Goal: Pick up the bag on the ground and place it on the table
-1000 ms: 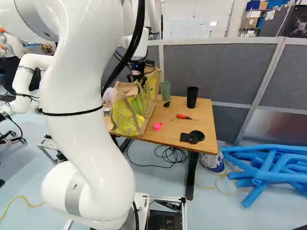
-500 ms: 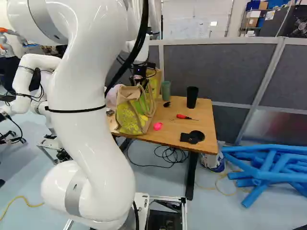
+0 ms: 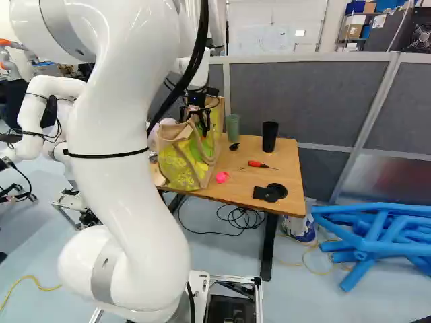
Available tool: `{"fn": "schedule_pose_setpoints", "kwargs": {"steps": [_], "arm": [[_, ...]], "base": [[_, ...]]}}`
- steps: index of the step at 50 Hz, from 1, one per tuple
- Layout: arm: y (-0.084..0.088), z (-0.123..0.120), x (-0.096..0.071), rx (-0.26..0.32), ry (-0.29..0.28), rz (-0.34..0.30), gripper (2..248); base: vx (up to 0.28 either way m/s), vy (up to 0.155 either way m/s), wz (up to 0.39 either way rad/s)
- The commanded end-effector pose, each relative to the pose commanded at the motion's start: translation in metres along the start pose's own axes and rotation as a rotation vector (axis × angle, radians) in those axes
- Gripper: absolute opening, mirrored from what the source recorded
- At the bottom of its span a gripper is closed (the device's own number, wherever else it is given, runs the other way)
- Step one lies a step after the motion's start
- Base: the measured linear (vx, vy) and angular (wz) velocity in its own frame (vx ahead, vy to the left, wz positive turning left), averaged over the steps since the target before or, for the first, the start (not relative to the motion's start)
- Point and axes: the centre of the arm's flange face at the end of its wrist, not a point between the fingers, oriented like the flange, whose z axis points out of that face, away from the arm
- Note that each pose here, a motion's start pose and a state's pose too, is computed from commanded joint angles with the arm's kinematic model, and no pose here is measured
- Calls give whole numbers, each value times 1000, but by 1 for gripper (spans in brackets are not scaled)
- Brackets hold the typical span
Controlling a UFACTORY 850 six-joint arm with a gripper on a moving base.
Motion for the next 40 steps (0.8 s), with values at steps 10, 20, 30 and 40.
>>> {"fn": "schedule_pose_setpoints", "kwargs": {"steps": [10, 20, 30, 40], "arm": [[0, 0, 0, 0, 1, 0, 217], [-3, -11, -4, -2, 19, -4, 247], [-6, -26, -9, -4, 44, -9, 247], [-10, -41, -15, -6, 70, -15, 247]], "base": [[0, 0, 0], [0, 0, 0], [0, 0, 0], [0, 0, 0]]}}
